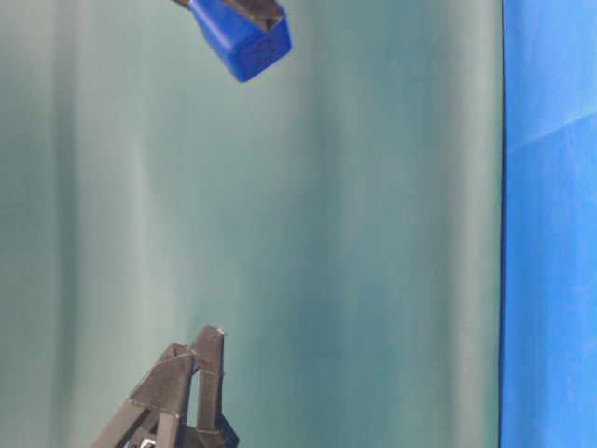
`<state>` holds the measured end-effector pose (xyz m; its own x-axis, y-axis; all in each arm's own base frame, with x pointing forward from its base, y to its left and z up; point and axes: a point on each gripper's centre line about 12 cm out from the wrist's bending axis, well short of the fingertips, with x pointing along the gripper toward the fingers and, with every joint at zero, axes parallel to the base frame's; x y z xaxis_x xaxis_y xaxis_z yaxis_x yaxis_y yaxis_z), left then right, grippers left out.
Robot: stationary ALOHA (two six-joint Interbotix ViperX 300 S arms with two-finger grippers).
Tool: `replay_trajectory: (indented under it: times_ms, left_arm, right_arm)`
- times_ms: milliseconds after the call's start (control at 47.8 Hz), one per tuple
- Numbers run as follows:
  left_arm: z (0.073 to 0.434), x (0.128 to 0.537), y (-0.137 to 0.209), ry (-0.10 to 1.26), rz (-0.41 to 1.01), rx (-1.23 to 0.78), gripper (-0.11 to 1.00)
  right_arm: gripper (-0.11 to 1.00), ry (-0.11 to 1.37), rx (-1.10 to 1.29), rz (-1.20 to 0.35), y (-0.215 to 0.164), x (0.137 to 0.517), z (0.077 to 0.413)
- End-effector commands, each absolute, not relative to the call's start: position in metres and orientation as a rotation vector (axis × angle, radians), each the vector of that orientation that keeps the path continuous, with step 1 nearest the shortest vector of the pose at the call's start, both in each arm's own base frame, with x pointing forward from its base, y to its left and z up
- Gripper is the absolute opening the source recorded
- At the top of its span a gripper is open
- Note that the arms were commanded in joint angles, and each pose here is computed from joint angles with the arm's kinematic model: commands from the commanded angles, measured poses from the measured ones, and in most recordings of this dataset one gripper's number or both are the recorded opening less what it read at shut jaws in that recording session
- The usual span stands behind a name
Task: Handover the blue block to the right arm after grasping it with the left arm, then place it in the designated position.
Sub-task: 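Move the right gripper with the cube down toward the table center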
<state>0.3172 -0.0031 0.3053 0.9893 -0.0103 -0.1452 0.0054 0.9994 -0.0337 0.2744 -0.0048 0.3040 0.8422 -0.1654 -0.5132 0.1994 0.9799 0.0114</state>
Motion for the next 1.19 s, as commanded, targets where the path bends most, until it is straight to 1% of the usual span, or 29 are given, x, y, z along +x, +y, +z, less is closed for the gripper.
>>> replay_trajectory:
  times_ms: [0,565,753,1172]
  left_arm:
    - [0.320,0.317,-0.003,0.104,-0.008,-0.029,0.93]
    - [0.320,0.317,-0.003,0.103,-0.008,-0.029,0.93]
    - [0.319,0.317,-0.003,0.103,-0.008,-0.029,0.93]
    - [0.319,0.318,-0.003,0.103,-0.007,-0.034,0.93]
  right_arm:
    - [0.44,0.521,0.071,-0.187,-0.003,0.274,0.309]
    - [0.44,0.534,0.069,-0.187,-0.003,0.276,0.305]
    - [0.44,0.571,0.058,-0.180,-0.002,0.287,0.291]
    - [0.44,0.621,0.066,-0.138,-0.001,0.327,0.250]
